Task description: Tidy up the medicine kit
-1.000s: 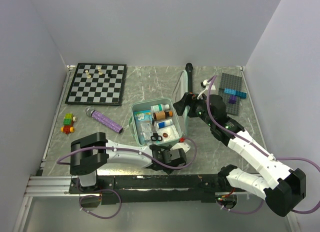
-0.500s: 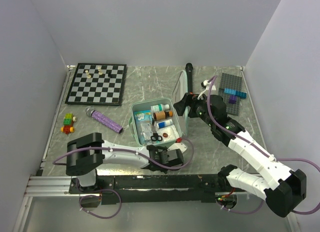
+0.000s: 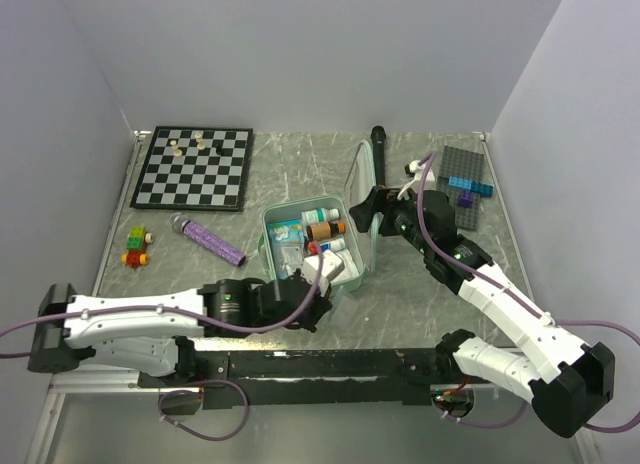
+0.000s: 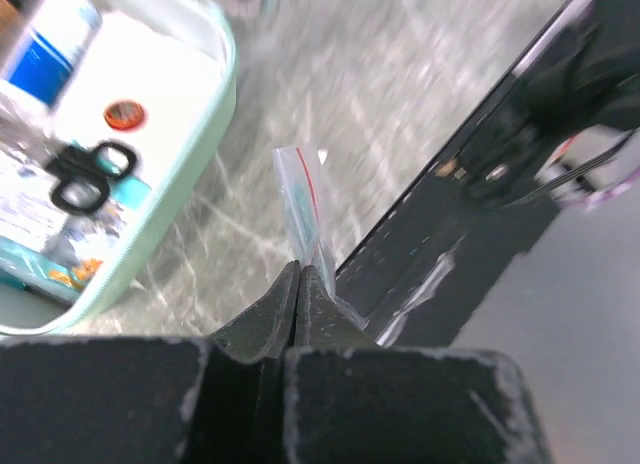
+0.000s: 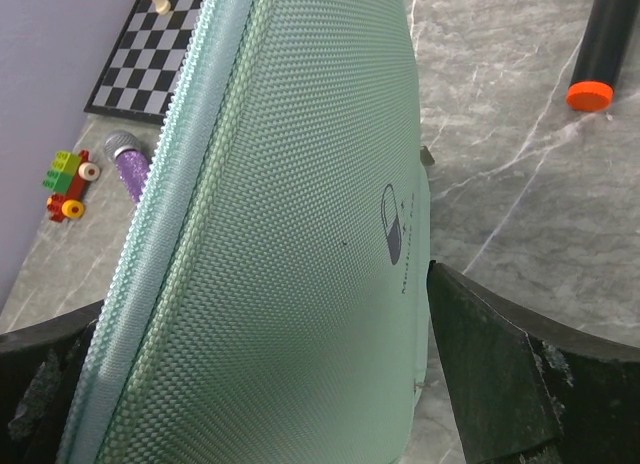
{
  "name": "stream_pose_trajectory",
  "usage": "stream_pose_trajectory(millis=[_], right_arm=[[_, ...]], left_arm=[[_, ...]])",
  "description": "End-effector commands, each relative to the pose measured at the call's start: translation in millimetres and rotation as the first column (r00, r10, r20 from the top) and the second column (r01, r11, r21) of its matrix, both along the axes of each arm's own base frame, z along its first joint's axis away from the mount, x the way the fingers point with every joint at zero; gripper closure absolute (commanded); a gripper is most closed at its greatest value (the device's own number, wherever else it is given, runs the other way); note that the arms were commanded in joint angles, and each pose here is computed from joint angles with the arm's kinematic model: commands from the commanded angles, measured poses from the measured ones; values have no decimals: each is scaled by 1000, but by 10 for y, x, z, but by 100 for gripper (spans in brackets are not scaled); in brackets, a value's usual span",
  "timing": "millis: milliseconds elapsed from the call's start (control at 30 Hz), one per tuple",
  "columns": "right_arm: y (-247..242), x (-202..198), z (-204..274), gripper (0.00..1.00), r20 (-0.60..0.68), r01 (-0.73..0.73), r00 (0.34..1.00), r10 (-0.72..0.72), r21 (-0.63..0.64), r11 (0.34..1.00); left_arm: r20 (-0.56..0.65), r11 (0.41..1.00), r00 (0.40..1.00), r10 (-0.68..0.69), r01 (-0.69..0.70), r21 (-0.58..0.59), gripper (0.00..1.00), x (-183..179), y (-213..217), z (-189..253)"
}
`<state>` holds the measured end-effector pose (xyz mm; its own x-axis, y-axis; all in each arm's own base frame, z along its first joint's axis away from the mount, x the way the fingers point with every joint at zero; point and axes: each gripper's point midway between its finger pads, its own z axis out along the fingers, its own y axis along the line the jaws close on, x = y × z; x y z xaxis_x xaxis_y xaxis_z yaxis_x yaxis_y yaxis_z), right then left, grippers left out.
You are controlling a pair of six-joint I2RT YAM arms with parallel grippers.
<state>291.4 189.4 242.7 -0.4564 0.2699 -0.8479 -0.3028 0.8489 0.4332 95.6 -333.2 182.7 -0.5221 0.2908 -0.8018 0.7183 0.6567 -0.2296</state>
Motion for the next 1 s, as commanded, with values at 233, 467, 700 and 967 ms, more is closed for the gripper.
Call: stream_pose_trajectory(millis=[233,467,700,967], right_arm=[[-140,-82,-103,0,-8,14,1000,-14,-16,1000],[-168,-162,-111,0,3,-11,1000,11,-18,1000],[-173,-278,-162,0,21,-47,999,47,-5,999],[-153,-295,-57,0,40,-65,997,64,11,998]], left_arm=[[89,968,976,196,-178,-179,99,293,236,799],[113,908,926,359,-318,-273,99,758,428,1154],[87,822,889,449,-372,-432,99,1327,494,1643],[152,827,879,452,-349,-442,99,1641,257,1972]])
